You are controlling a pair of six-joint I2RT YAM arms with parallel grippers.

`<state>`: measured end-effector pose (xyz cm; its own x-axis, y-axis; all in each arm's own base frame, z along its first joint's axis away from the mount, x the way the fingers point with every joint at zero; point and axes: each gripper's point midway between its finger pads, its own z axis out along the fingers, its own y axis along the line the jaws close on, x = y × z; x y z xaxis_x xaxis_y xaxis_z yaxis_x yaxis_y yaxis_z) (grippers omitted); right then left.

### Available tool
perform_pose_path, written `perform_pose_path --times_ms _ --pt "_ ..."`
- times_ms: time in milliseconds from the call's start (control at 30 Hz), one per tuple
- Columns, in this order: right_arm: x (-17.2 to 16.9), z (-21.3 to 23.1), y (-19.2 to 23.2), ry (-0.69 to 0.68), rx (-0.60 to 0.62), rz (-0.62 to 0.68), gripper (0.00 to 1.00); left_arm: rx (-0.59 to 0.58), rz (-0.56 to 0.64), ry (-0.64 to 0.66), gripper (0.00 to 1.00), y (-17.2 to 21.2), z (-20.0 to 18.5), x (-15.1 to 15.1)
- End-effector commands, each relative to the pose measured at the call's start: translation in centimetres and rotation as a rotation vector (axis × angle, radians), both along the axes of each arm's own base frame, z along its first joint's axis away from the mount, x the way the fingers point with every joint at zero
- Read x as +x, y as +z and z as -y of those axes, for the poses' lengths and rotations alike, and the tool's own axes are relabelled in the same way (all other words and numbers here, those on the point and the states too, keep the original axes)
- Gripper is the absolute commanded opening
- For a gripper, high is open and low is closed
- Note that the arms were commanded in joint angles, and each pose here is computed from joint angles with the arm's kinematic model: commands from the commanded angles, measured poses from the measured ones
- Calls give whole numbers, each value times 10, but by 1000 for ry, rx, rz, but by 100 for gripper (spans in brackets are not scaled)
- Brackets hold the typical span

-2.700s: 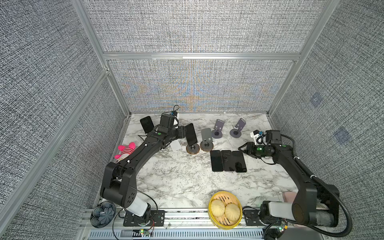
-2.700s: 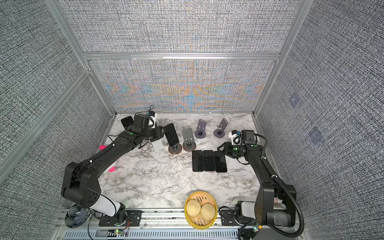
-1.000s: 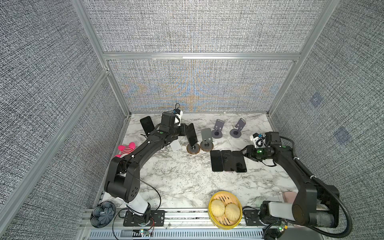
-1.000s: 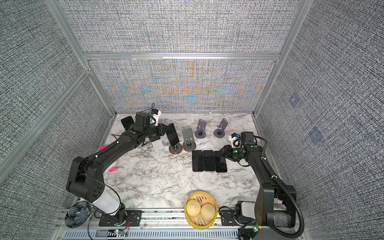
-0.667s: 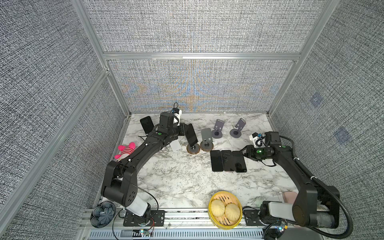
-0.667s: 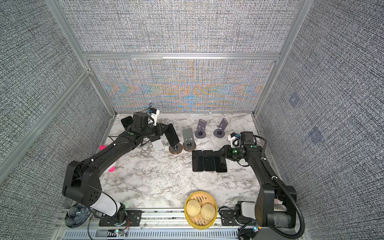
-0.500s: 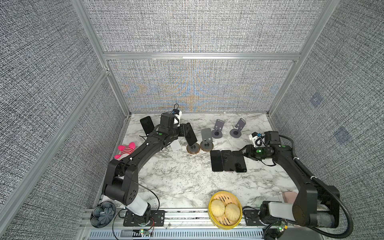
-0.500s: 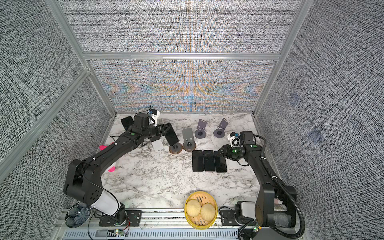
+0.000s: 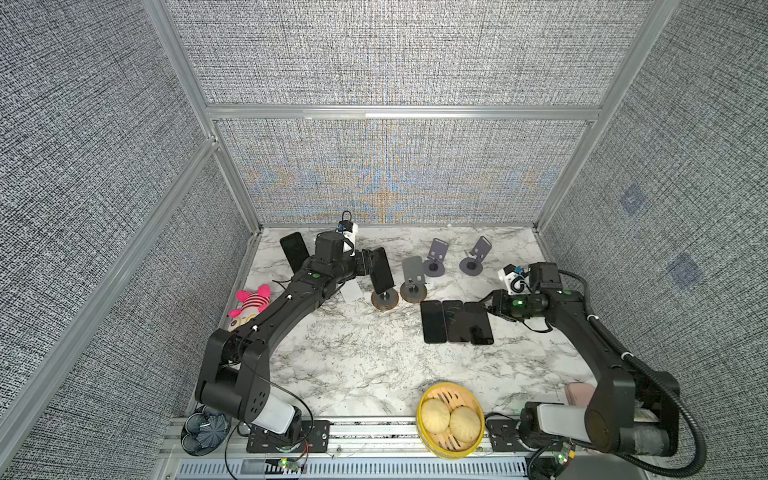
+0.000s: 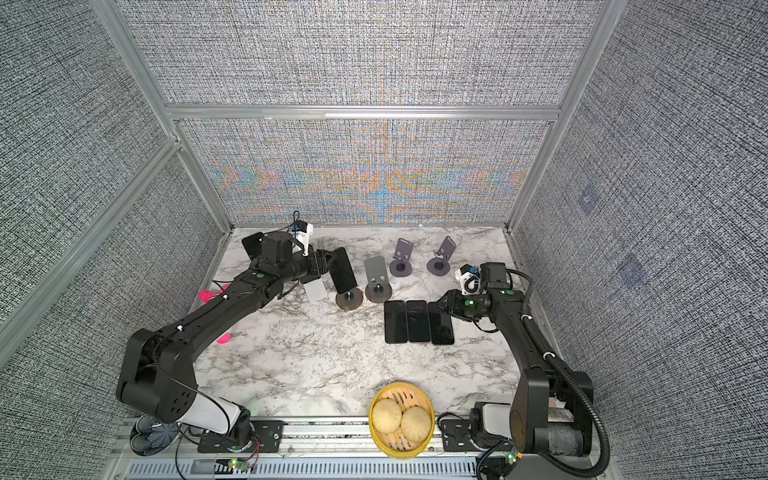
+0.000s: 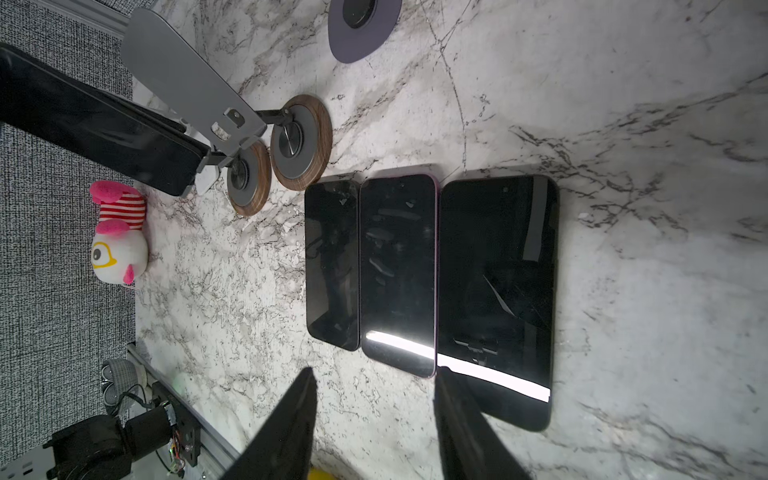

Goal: Remove the phone from the phone stand

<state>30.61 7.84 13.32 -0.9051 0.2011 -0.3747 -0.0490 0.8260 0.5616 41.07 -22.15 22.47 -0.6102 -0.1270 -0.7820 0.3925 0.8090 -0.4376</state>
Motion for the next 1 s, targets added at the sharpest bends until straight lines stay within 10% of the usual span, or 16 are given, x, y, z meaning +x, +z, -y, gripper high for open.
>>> perform_pose_path --times_ms 0,433,967 --pt "-1 0 0 2 -5 -5 47 -26 41 -15 59 16 2 -3" --pt "-6 0 1 6 -12 -3 47 -12 25 -52 59 -10 10 5" --pt "-7 2 -3 13 -29 -6 47 -31 -12 -46 27 -34 15 16"
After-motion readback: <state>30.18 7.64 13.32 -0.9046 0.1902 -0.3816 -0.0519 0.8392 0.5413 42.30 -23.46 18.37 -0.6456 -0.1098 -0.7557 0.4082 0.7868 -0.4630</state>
